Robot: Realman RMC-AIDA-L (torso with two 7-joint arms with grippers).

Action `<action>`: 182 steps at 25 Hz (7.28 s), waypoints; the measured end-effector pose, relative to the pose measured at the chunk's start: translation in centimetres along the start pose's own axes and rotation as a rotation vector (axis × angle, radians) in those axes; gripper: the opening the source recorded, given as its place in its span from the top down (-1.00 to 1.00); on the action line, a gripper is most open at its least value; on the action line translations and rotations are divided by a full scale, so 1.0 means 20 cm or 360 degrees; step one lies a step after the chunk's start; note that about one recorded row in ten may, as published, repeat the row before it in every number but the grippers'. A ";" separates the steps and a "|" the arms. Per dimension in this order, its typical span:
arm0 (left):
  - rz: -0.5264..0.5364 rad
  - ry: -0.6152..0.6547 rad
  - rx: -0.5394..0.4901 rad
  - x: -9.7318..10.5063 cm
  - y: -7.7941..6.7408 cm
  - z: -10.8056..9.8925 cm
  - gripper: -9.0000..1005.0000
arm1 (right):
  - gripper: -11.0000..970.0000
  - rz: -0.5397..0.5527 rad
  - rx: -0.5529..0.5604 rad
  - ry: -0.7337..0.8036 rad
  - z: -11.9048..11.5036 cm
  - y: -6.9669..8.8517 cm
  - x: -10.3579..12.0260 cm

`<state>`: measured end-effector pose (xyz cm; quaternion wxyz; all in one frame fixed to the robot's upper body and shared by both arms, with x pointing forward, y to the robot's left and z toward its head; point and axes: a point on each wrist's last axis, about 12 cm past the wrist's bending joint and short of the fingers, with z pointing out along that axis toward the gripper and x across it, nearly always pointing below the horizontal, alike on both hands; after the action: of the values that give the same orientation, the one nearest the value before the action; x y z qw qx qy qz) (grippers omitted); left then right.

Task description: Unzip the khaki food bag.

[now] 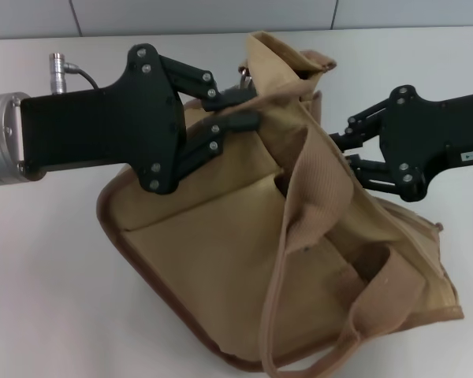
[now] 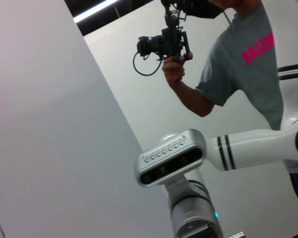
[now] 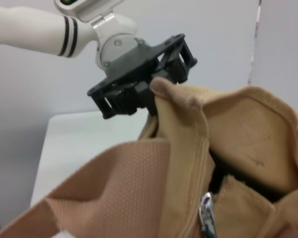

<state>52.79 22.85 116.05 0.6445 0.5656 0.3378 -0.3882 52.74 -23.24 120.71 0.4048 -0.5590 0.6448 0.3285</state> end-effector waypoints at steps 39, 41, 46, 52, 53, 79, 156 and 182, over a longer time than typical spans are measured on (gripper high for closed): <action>0.0024 0.0005 0.0090 -0.01 0.04 0.06 0.86 | 0.25 -0.0065 -0.0282 0.0029 0.23 -0.03 -0.05; 0.0024 0.0006 0.0089 -0.01 0.04 0.06 0.87 | 0.32 -0.0077 -0.0279 0.0025 0.23 -0.03 -0.04; 0.0024 0.0004 0.0085 -0.01 0.04 0.06 0.87 | 0.63 -0.0088 -0.0257 0.0017 0.22 -0.03 -0.04; 0.0027 0.0003 0.0074 -0.01 0.04 0.06 0.87 | 0.88 -0.0103 -0.0205 0.0016 0.19 -0.02 -0.02; 0.0027 0.0003 0.0069 -0.01 0.04 0.06 0.87 | 0.90 -0.0111 -0.0193 0.0017 0.18 -0.01 -0.02; 0.0015 0.0014 0.0019 0.00 0.04 0.04 0.89 | 0.96 -0.0120 -0.0060 0.0058 -0.04 0.10 0.04; -0.0231 0.0140 -0.1238 0.11 -0.38 -0.56 0.17 | -0.20 0.0317 0.0041 -0.0394 0.11 0.10 0.60; -0.0474 0.0216 -0.1096 0.25 -0.42 -0.44 -0.27 | 0.89 0.0266 0.0467 -0.0478 -0.06 -0.05 0.55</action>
<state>47.78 30.40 106.66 0.7096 0.2849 0.5688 -0.3030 53.06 -29.44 111.41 0.5446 -0.3836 0.6622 0.3431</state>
